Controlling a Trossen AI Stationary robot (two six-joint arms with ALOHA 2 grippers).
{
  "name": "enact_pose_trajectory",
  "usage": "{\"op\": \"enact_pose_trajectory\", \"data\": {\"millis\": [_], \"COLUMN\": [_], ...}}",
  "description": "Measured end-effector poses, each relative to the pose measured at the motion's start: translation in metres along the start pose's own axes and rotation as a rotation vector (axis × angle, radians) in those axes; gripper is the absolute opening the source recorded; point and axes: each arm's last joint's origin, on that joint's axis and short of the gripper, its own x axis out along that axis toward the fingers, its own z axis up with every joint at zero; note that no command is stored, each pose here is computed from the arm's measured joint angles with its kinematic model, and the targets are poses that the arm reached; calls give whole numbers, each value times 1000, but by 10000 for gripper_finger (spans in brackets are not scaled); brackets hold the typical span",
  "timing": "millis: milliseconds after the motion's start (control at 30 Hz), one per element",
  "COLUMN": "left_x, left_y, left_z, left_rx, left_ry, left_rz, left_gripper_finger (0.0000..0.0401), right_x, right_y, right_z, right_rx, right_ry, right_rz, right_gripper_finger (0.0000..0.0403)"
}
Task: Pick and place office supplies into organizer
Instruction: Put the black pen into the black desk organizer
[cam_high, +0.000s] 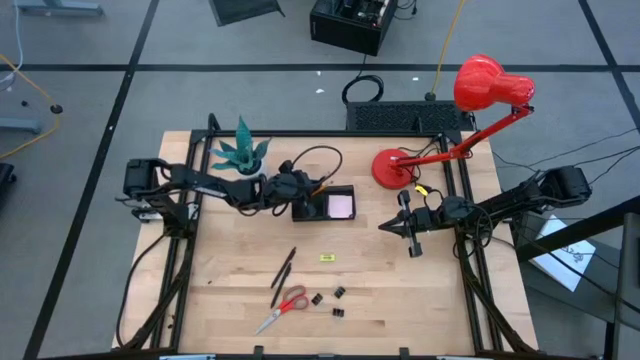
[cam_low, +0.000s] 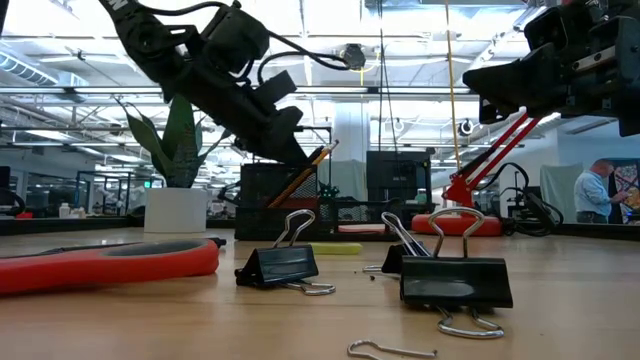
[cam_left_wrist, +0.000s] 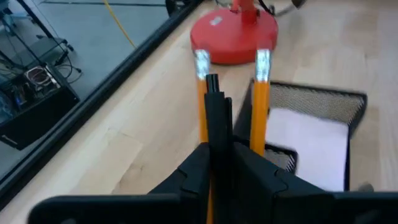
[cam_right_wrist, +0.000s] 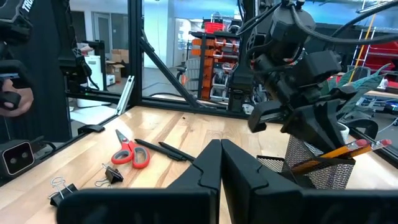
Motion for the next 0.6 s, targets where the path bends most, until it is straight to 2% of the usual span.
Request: {"op": "enact_pose_trajectory", "data": {"millis": [200,333,500,600], "left_x": [-3,-16,-57,-93], "left_y": [-5,-9,-11,-14], "left_z": [1,10,38,61], "left_rx": [71,155,198,138], "left_ry": [-10,-39,-115,-112], "left_rz": [-7,4,61,67], "left_gripper_finger": [125,149,152,146], "right_x": [0,0,0,0], "right_y": [0,0,0,0], "right_z": [0,0,0,0], "right_rx": [0,0,0,0], "right_ry": [0,1,0,1], "right_rz": [0,1,0,0], "right_gripper_finger": [4,4,4,4]}}
